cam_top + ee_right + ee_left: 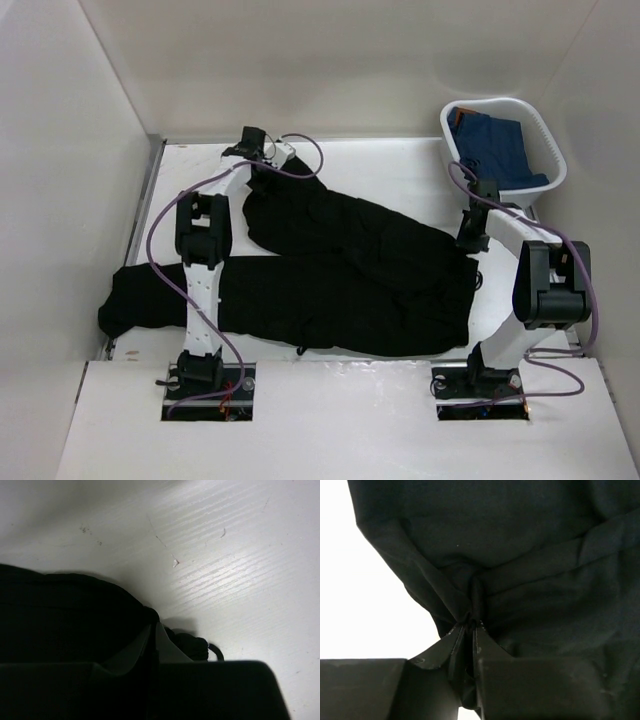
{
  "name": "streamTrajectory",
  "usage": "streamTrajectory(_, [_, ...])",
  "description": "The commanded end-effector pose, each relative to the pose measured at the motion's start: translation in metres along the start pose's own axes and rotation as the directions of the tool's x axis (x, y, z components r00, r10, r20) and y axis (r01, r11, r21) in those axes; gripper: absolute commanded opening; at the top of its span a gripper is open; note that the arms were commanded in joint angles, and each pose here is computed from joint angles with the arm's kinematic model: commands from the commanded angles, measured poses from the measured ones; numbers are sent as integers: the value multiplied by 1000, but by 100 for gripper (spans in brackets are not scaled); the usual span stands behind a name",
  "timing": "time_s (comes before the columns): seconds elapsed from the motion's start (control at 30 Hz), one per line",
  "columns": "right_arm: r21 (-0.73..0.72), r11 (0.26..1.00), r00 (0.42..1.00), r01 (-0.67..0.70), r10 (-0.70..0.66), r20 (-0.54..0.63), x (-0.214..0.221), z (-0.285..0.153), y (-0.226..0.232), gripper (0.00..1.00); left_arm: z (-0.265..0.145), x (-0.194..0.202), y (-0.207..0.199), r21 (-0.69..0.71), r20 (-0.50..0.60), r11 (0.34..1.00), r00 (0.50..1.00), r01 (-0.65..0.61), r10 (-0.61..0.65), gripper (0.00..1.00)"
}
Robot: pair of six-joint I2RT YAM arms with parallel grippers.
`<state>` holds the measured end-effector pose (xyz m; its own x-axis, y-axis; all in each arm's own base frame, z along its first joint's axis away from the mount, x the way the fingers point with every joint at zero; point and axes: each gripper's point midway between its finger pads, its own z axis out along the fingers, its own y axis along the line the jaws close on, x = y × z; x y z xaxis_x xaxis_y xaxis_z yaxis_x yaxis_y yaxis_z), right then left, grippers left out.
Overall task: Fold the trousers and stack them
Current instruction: Fold the trousers
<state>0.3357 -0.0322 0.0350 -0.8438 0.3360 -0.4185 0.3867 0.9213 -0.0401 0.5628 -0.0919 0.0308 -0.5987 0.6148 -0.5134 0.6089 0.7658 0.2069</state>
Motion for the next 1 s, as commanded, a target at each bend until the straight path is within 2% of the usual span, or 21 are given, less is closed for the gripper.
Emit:
streamTrajectory(0.0, [-50, 998, 999, 22, -20, 45, -12, -4, 12, 0, -81, 47, 54, -142, -52, 987, 995, 78, -86, 3])
streamTrajectory(0.1, [-68, 997, 996, 20, -13, 93, -15, -18, 16, 0, -135, 59, 68, -191, -32, 978, 995, 82, -90, 3])
streamTrajectory(0.2, [-92, 995, 990, 41, -28, 136, -16, -31, 24, 0, -164, 79, 61, -186, -70, 981, 995, 59, -73, 7])
streamTrajectory(0.23, [-104, 993, 987, 60, -44, 154, -15, -36, 30, 0, -181, 104, 41, -130, -131, 991, 990, 31, -49, 14])
streamTrajectory(0.27, [-109, 992, 986, 70, -52, 158, -14, -38, 33, 0, -185, 111, 34, -110, -149, 994, 988, 22, -39, 18])
streamTrajectory(0.3, [-119, 989, 984, 85, -65, 168, -13, -41, 39, 0, -193, 125, 17, -55, -178, 998, 984, 8, -18, 33])
streamTrajectory(0.37, [-128, 986, 980, 109, -85, 178, -13, -44, 45, 0, -200, 132, 10, -22, -181, 1000, 984, 7, -11, 50])
streamTrajectory(0.4, [-133, 983, 978, 124, -98, 186, -15, -46, 49, 2, -205, 130, 10, -14, -155, 1000, 988, 21, -23, 64])
streamTrajectory(0.5, [-134, 980, 971, 145, -115, 211, -21, -51, 54, 9, -217, 103, 41, -69, -27, 992, 994, 105, -107, 69])
streamTrajectory(0.53, [-133, 979, 969, 153, -122, 217, -24, -53, 56, 11, -220, 85, 67, -100, 54, 979, 984, 177, -172, 71])
streamTrajectory(0.6, [-131, 978, 966, 161, -129, 225, -26, -55, 57, 13, -217, 74, 99, -141, 114, 952, 960, 272, -257, 72])
streamTrajectory(0.73, [-125, 979, 963, 158, -125, 237, -29, -57, 56, 14, -188, 92, 135, -202, 63, 912, 934, 357, -352, 72])
streamTrajectory(0.8, [-127, 979, 963, 156, -123, 239, -30, -57, 57, 15, -157, 118, 155, -265, -20, 888, 919, 375, -394, 72])
streamTrajectory(0.9, [-117, 979, 965, 167, -138, 225, -28, -51, 57, 17, -129, 117, 172, -277, -2, 865, 900, 419, -437, 72])
streamTrajectory(0.97, [-110, 979, 965, 174, -147, 216, -27, -48, 56, 17, -117, 104, 181, -264, 58, 856, 893, 444, -445, 73])
